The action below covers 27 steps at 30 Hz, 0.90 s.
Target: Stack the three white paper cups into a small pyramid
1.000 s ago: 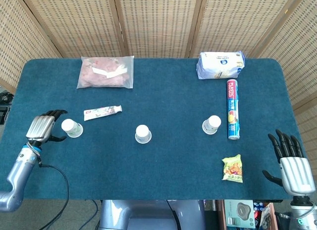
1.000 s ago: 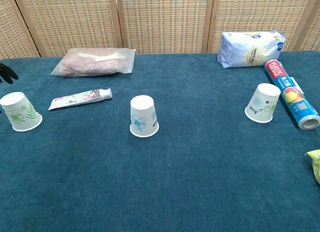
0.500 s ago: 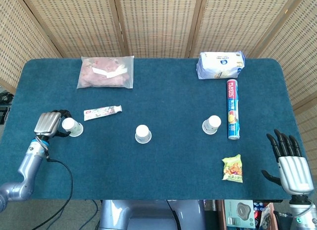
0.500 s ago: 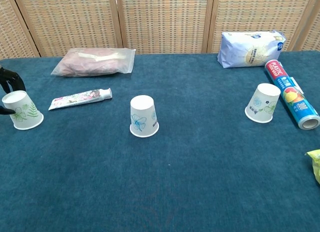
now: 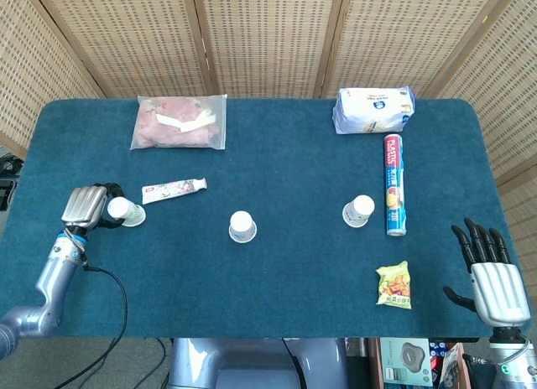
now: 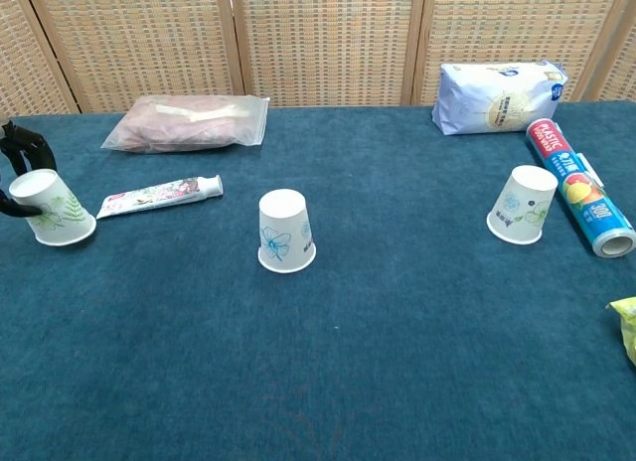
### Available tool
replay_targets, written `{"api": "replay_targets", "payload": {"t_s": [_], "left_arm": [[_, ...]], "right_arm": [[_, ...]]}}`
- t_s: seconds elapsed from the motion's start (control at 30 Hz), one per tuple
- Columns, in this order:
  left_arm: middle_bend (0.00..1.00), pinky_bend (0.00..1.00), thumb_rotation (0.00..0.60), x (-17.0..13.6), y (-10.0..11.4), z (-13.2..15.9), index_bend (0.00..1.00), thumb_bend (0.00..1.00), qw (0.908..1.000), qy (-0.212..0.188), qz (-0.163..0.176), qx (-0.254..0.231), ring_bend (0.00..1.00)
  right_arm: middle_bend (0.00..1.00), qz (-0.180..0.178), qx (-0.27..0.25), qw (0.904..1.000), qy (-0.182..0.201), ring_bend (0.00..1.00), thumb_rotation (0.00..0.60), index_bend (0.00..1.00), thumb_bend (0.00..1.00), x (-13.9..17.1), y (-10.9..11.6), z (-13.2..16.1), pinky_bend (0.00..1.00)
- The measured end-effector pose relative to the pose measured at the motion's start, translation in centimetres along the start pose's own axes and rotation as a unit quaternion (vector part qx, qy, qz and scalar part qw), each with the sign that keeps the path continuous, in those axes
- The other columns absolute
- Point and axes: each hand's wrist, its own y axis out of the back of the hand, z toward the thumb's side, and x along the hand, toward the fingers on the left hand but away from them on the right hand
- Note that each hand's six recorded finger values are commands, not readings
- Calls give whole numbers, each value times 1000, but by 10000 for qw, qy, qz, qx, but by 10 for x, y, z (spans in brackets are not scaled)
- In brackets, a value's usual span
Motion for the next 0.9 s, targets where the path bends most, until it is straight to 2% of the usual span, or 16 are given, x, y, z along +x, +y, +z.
{"api": "replay_targets", "payload": {"t_s": [0.13, 0.27, 0.47, 0.67, 0.9], "left_arm": [[446, 475, 600, -7, 7, 21, 459, 218, 9993, -330, 36, -186, 383], [446, 475, 600, -18, 13, 59, 459, 219, 9954, -887, -32, -349, 383], [446, 475, 600, -16, 12, 109, 459, 217, 9899, -1404, -184, -117, 383], [446, 475, 600, -10, 1, 147, 459, 219, 9869, -1587, -271, 110, 383], [445, 475, 600, 1, -17, 169, 459, 218, 9870, -1541, -411, 197, 383]], "right_arm": [[0, 20, -4, 10000, 12, 0, 600, 0, 0, 0, -1, 1, 0], [0, 26, -9, 10000, 12, 0, 600, 0, 0, 0, -1, 1, 0], [0, 49, -29, 10000, 15, 0, 600, 0, 0, 0, -1, 0, 0], [0, 88, -46, 9999, 13, 0, 600, 0, 0, -1, -2, 0, 0], [0, 68, -137, 9999, -14, 0, 600, 0, 0, -2, 0, -3, 0]]}}
